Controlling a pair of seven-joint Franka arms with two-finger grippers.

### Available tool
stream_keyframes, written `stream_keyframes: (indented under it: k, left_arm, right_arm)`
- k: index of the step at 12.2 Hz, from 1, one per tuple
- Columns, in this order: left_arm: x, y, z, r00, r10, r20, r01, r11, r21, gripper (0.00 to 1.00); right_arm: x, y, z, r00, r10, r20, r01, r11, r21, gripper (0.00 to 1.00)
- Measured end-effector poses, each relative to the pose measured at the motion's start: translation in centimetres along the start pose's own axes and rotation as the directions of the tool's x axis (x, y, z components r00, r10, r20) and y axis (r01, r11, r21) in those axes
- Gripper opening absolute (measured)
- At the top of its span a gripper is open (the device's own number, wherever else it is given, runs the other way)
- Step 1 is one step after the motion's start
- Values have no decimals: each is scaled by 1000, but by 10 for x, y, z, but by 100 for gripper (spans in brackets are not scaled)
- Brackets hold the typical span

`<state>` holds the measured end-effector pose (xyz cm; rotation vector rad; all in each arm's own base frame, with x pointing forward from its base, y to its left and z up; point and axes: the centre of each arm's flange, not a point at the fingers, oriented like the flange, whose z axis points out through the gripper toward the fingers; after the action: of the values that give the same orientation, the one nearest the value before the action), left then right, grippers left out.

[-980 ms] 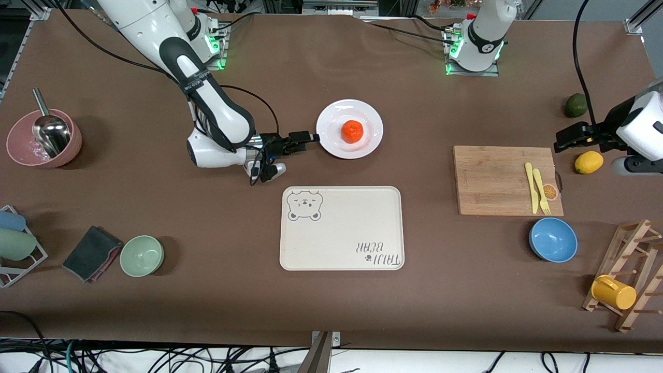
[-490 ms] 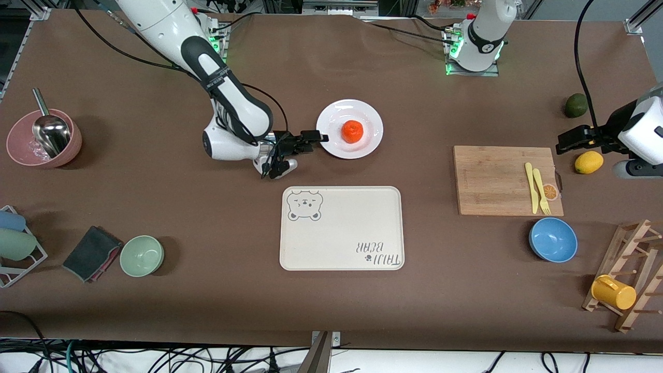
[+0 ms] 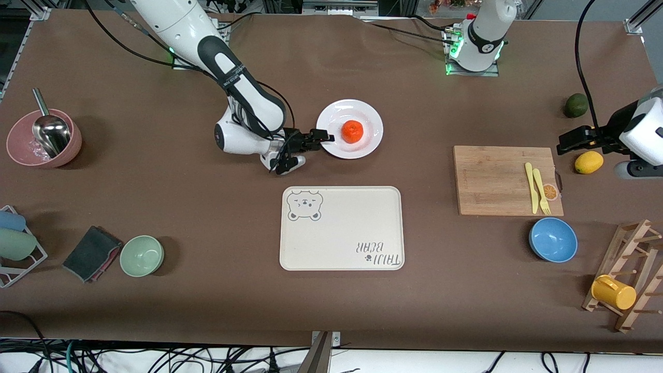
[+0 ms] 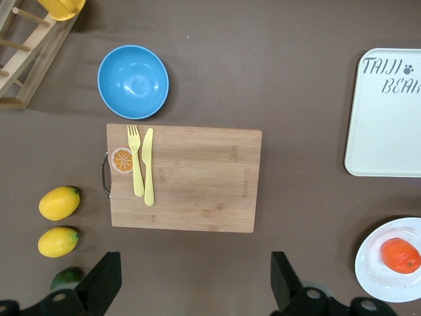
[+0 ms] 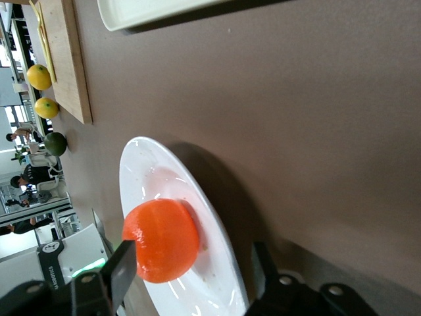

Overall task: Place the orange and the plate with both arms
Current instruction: 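Slide the plate with the right gripper onto the bear tray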

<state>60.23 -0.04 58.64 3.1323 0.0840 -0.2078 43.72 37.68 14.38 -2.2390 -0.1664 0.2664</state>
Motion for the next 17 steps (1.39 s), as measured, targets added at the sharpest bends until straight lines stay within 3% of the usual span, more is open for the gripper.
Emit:
stream_keyframes:
  k: [1,2,3,5,8,12,17]
  left_arm:
    - [0,-2,0,1000,-1,-3,1,1000,-1,100]
    - [1,-2,0,1000,-1,-5,1,1000,-1,100]
    - [1,-1,-1,1000,2,-6,-2,1000,-1,100]
    - [2,2,-2,1000,8,-20,-8,1000,-1,100]
    - [2,3,-2,1000,9,-24,-9,1000,-2,100]
    - [3,3,-2,1000,9,-25,-10,1000,-2,100]
    - [2,3,-2,1000,10,-25,-10,1000,-2,100]
  right_arm:
    - [-2,3,4,1000,-19,1,19,1000,-7,77]
    - [-2,7,6,999,-40,4,40,999,-9,62]
    - [-3,10,8,999,-51,6,51,999,-11,54]
    - [-4,15,11,998,-58,12,59,998,-13,52]
    - [-5,18,13,996,-87,15,87,996,-13,19]
    - [-5,15,13,994,-111,19,110,994,5,7]
    - [-3,12,12,991,-131,15,131,991,9,6]
